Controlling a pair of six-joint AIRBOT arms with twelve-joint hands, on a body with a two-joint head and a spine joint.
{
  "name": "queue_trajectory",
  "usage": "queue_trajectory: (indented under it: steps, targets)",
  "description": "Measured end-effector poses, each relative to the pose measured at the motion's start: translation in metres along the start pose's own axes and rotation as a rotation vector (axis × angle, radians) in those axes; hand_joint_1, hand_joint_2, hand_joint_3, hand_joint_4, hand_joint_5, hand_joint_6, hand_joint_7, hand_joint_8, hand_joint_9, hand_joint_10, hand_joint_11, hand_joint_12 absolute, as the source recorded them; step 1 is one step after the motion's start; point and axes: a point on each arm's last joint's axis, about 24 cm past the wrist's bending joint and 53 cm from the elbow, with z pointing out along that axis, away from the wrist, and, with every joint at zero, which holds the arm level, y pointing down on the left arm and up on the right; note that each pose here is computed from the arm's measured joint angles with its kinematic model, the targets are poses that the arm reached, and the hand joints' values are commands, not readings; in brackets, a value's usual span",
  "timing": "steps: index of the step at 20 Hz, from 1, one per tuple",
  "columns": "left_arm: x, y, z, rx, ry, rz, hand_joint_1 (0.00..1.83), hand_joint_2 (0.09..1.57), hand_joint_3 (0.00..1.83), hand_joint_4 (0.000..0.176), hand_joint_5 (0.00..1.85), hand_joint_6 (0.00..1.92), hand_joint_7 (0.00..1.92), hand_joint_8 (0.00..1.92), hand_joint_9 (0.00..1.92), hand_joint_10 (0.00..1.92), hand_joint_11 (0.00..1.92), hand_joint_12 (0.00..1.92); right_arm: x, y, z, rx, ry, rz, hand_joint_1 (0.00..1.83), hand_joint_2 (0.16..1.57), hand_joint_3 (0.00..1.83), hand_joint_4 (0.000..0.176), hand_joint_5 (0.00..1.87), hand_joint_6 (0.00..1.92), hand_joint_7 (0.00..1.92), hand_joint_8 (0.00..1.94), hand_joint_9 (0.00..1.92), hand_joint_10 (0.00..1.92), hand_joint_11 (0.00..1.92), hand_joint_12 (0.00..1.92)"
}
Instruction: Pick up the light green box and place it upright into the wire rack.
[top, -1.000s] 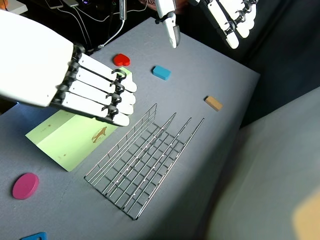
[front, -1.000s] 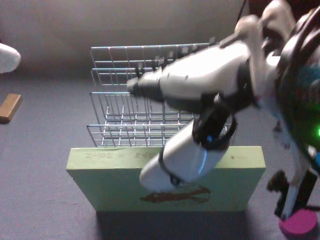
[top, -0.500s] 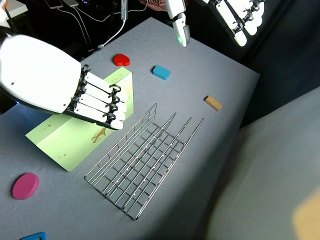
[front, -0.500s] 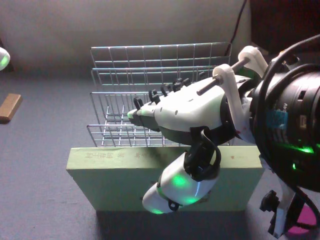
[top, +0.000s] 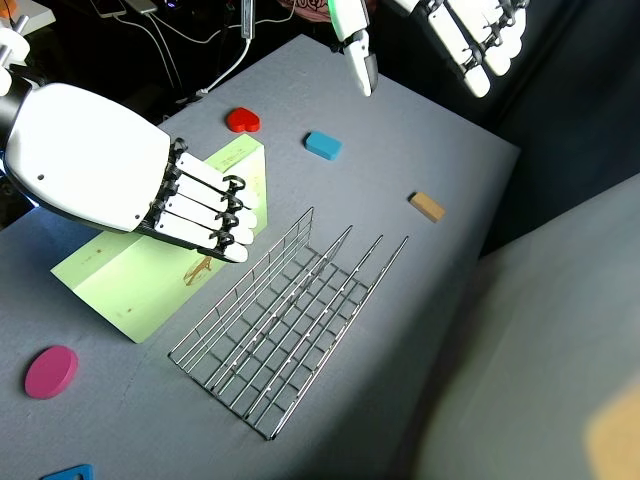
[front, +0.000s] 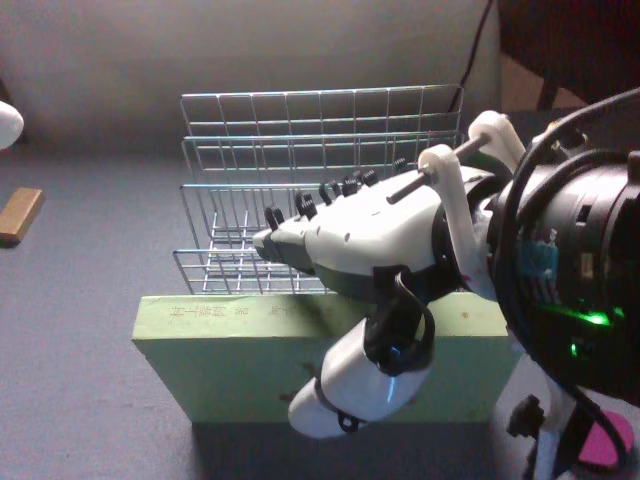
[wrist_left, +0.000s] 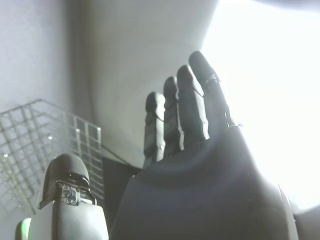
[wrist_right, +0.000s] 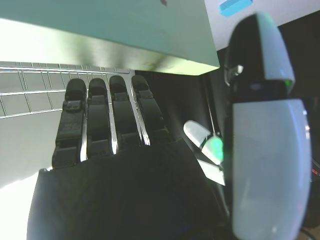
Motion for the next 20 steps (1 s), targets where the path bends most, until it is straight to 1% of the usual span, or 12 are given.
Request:
queue_trajectory:
  steps: [2, 3, 4, 6, 9, 11, 12, 13, 14, 15, 17, 20]
  targets:
    - [0.000, 0.000, 0.000, 0.000, 0.001, -0.002, 0.16, 1.13, 0.00, 0.029, 0.19, 0.00, 0.17, 0.00, 0.16, 0.00, 0.00, 0.63, 0.002, -0.002, 0.001, 0.006, 0.005, -0.002, 0.71, 0.99, 0.00, 0.000, 0.23, 0.01, 0.27, 0.01, 0.22, 0.02, 0.00, 0.90]
    - [0.001, 0.000, 0.000, 0.000, 0.003, -0.002, 0.16, 1.13, 0.00, 0.030, 0.19, 0.00, 0.17, 0.00, 0.16, 0.00, 0.00, 0.63, 0.002, -0.001, 0.001, 0.002, 0.001, -0.006, 0.74, 1.00, 0.00, 0.000, 0.27, 0.02, 0.33, 0.01, 0.29, 0.03, 0.00, 1.02]
    - [0.001, 0.000, 0.000, -0.001, 0.004, -0.006, 0.16, 1.13, 0.00, 0.030, 0.19, 0.00, 0.17, 0.00, 0.16, 0.00, 0.00, 0.63, 0.001, -0.001, 0.001, 0.000, -0.003, -0.010, 0.75, 1.02, 0.01, 0.000, 0.30, 0.02, 0.37, 0.02, 0.34, 0.03, 0.00, 1.09]
    - [0.003, 0.000, 0.000, -0.002, 0.007, -0.004, 0.16, 1.13, 0.00, 0.030, 0.19, 0.00, 0.17, 0.00, 0.16, 0.00, 0.00, 0.63, 0.001, -0.002, 0.002, 0.004, -0.006, -0.018, 0.86, 1.06, 0.01, 0.000, 0.43, 0.02, 0.51, 0.01, 0.49, 0.04, 0.09, 1.21]
    - [0.003, 0.001, 0.000, -0.003, 0.007, -0.007, 0.16, 1.14, 0.00, 0.030, 0.19, 0.00, 0.17, 0.00, 0.16, 0.00, 0.00, 0.66, 0.001, -0.004, 0.002, 0.009, -0.008, -0.019, 1.03, 1.12, 0.00, 0.000, 0.67, 0.04, 0.75, 0.02, 0.75, 0.10, 0.36, 1.29]
    - [0.003, 0.001, 0.000, -0.007, 0.009, -0.014, 0.16, 1.14, 0.00, 0.031, 0.20, 0.00, 0.18, 0.00, 0.17, 0.00, 0.00, 0.67, 0.000, -0.004, 0.002, 0.010, -0.009, -0.020, 1.12, 1.13, 0.00, 0.000, 0.84, 0.05, 0.87, 0.02, 0.83, 0.22, 0.48, 1.29]
    - [0.003, 0.002, 0.000, -0.008, 0.009, -0.014, 0.16, 1.14, 0.00, 0.031, 0.20, 0.00, 0.18, 0.00, 0.17, 0.00, 0.00, 0.67, 0.000, -0.004, 0.002, 0.011, -0.009, -0.020, 1.12, 1.17, 0.00, 0.000, 0.84, 0.94, 0.94, 0.04, 0.86, 0.30, 0.53, 1.27]
    - [0.003, 0.002, 0.000, -0.009, 0.010, -0.014, 0.16, 1.14, 0.00, 0.031, 0.20, 0.00, 0.18, 0.00, 0.17, 0.00, 0.00, 0.67, -0.001, -0.004, 0.002, 0.010, -0.013, -0.024, 1.18, 1.17, 0.00, 0.000, 0.82, 1.15, 0.95, 0.87, 0.92, 0.40, 0.62, 1.30]
    - [0.003, 0.001, 0.000, -0.008, 0.010, -0.014, 0.16, 1.15, 0.00, 0.031, 0.20, 0.00, 0.18, 0.00, 0.17, 0.00, 0.00, 0.67, -0.002, -0.004, 0.001, 0.010, -0.018, -0.028, 1.32, 1.16, 0.01, 0.000, 0.79, 1.16, 0.96, 0.98, 0.83, 1.19, 0.68, 1.34]
    - [0.003, 0.001, 0.000, -0.008, 0.010, -0.014, 0.16, 1.15, 0.00, 0.031, 0.20, 0.00, 0.18, 0.00, 0.17, 0.00, 0.00, 0.67, -0.002, -0.004, 0.000, 0.009, -0.024, -0.037, 1.35, 1.16, 0.00, 0.000, 0.78, 1.11, 0.97, 1.02, 0.83, 1.36, 0.74, 1.40]
    - [0.004, 0.002, 0.000, -0.009, 0.011, -0.013, 0.16, 1.15, 0.00, 0.032, 0.20, 0.00, 0.18, 0.00, 0.17, 0.00, 0.00, 0.67, -0.002, -0.001, -0.004, 0.000, -0.036, -0.059, 1.36, 1.17, 0.00, 0.000, 0.79, 1.06, 0.93, 1.11, 0.82, 1.44, 0.80, 1.46]
    - [0.004, 0.004, 0.000, -0.012, 0.011, -0.014, 0.16, 1.15, 0.00, 0.031, 0.20, 0.00, 0.18, 0.00, 0.17, 0.00, 0.00, 0.67, -0.001, 0.003, -0.011, -0.012, -0.042, -0.068, 1.35, 1.18, 0.00, 0.000, 0.75, 1.11, 0.89, 1.18, 0.79, 1.47, 0.78, 1.48]
